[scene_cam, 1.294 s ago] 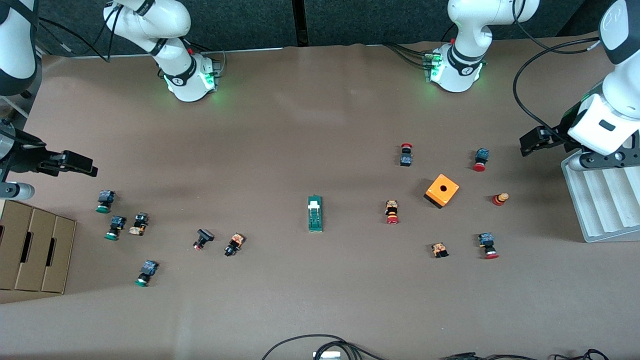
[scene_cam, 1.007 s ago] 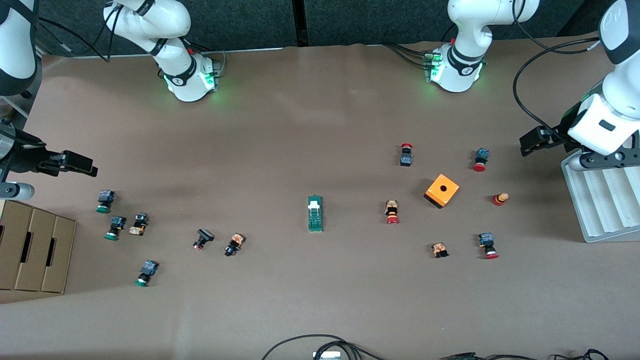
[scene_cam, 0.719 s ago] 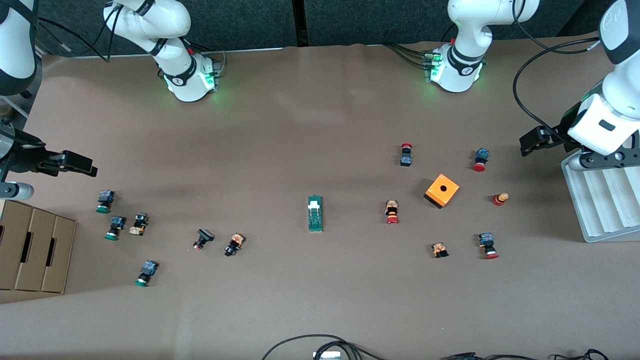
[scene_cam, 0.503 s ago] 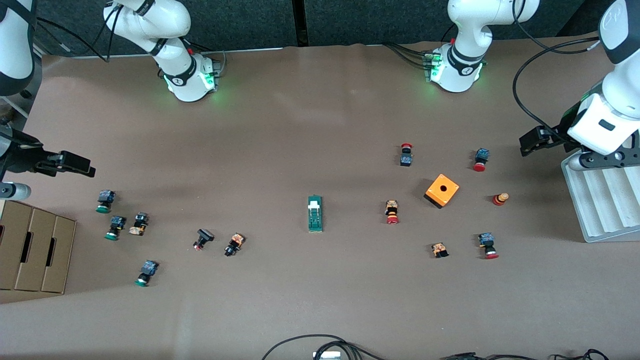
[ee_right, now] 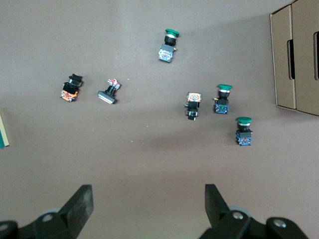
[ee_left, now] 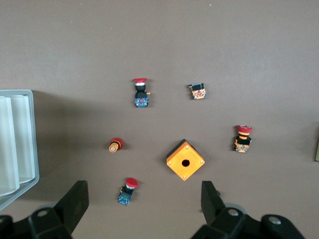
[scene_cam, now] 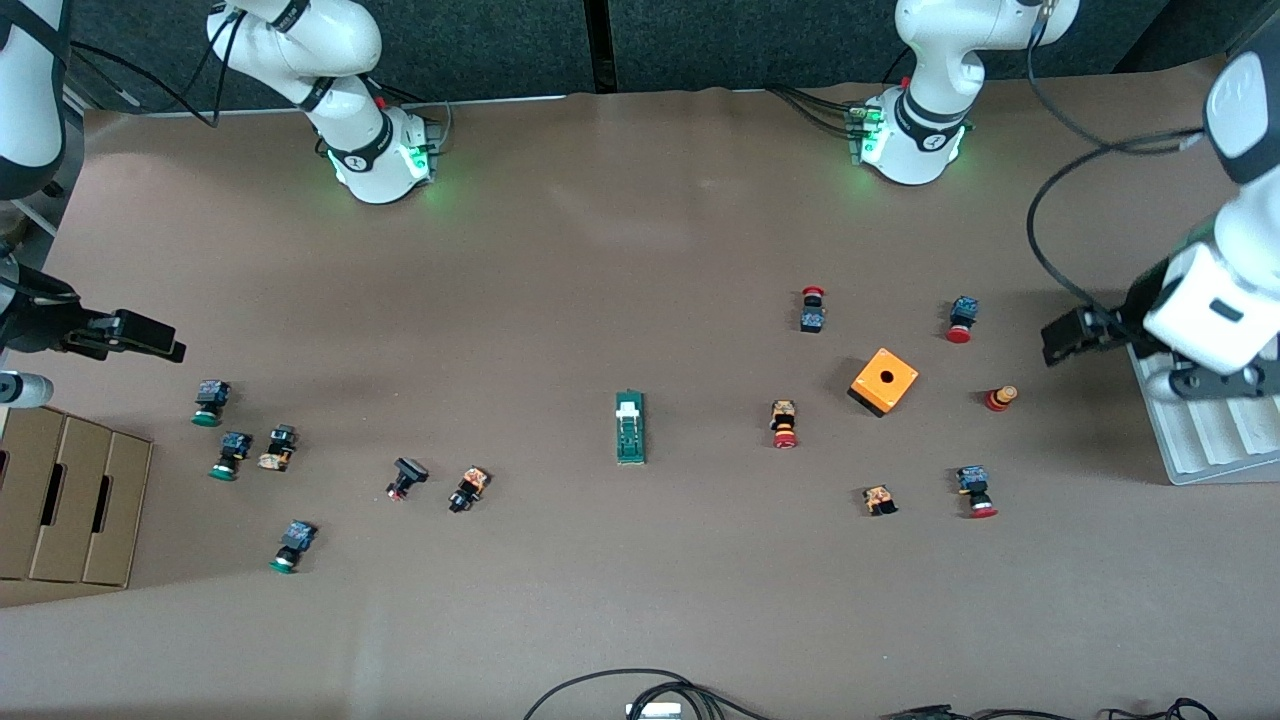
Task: Close load switch with both arms
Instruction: 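Move the left gripper over the green load switch and lower it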
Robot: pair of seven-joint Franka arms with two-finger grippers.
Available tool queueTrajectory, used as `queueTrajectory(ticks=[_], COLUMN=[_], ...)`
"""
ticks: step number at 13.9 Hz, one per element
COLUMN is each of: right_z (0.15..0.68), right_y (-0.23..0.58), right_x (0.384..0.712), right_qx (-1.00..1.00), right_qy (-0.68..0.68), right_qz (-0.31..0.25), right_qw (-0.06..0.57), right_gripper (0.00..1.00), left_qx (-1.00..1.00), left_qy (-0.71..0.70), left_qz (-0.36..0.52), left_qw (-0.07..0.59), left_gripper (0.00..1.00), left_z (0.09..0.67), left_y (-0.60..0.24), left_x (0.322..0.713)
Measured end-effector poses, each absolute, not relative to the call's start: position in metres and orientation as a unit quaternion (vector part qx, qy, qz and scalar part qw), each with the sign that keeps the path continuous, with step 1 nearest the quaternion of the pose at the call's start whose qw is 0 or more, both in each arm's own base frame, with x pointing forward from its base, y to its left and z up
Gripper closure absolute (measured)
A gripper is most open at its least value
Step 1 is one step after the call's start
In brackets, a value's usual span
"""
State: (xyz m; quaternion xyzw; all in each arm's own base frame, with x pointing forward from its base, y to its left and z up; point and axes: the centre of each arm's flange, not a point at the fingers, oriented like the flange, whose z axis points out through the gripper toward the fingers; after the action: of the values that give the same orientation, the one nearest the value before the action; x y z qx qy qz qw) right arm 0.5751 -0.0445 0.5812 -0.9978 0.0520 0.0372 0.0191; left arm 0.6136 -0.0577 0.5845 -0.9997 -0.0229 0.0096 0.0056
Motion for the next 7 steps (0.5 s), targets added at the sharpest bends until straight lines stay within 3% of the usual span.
queueTrajectory(ticks=[7], right_z=[0.557], right_y=[-0.049], right_x=[0.585], right_qx=[-0.997], right_qy=[0.056], right_qz=[0.057], right_qw=[0.020], right_gripper=[0.00], left_qx=[-0.996], left_qy=[-0.086], left_qz=[-0.012], left_qw=[-0.009], left_gripper=[0.00], left_z=[0.598], left_y=[-0.185], left_x=[0.595])
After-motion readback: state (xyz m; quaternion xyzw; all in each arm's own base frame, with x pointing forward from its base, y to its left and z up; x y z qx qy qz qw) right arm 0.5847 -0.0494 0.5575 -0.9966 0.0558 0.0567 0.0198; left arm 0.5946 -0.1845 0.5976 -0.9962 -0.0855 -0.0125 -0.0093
